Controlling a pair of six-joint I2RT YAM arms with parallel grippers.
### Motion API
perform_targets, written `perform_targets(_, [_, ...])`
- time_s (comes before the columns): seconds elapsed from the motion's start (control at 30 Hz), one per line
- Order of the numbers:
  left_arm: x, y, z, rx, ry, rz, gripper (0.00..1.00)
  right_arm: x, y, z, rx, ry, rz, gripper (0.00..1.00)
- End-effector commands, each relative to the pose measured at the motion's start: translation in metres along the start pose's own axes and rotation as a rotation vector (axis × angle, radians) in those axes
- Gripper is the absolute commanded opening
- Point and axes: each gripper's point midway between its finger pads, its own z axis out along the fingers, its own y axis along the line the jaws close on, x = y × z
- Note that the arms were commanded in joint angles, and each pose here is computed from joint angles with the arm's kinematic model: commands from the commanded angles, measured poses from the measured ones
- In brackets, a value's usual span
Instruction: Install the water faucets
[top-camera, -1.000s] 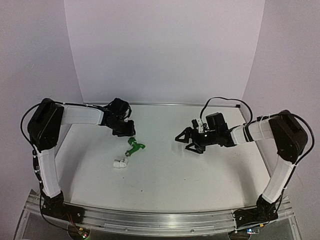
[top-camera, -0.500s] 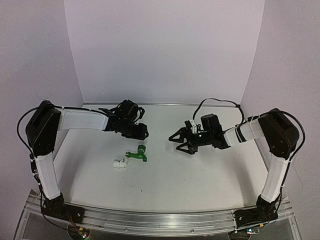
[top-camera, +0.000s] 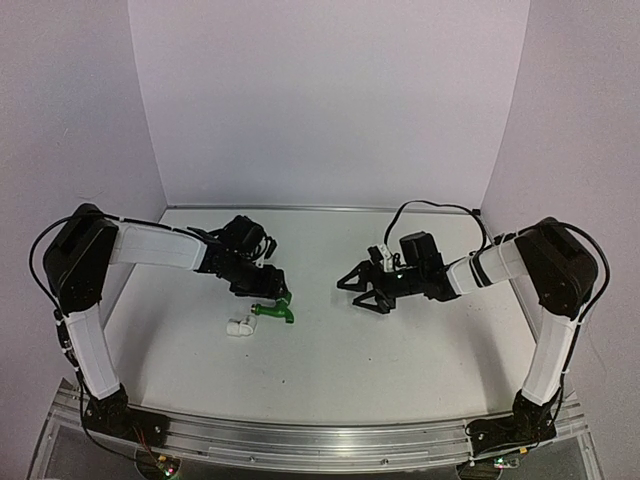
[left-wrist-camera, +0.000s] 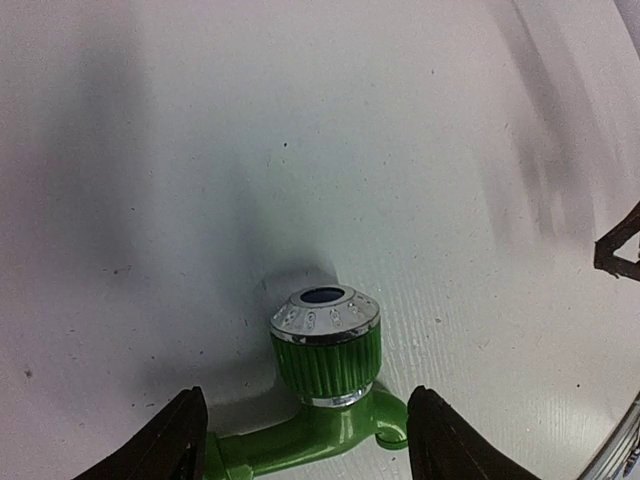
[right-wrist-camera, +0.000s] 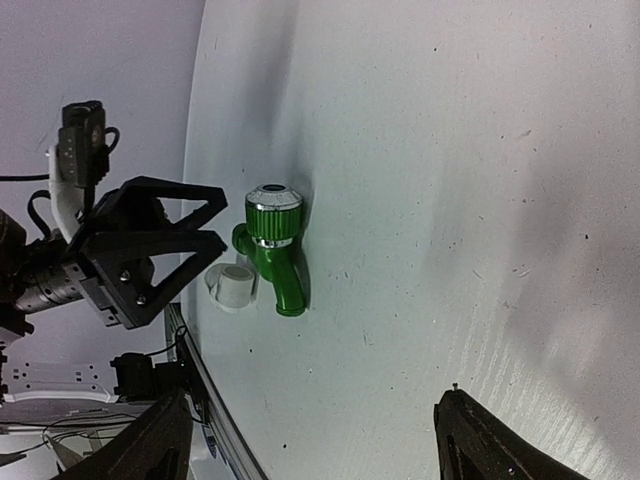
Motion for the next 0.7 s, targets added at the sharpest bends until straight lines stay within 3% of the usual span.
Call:
perform_targets(0.0, [-0.010,-0.020,0.011,0.077,0.016,0.001,0.70,0.002,0.017,0.000,-0.019,-0.012,-0.056,0.86])
perform_targets(0.27, [-0.014,-0.014,0.035,0.030,0.036,-0.050,0.52,0.019,0.017,0.019,-0.001,0.020,-0.099,0.86])
perform_targets(0.53, [-0.019,-0.015,0.043,0.029,0.046,-0.066,0.22,0.023,0.018,0.041,0.033,0.014,-0.152,0.87])
perform_targets(0.67, [-0.024,-0.022,0.041,0.053,0.042,-0.071,0.16,0.022,0.012,0.051,0.045,0.017,-0.162,0.85])
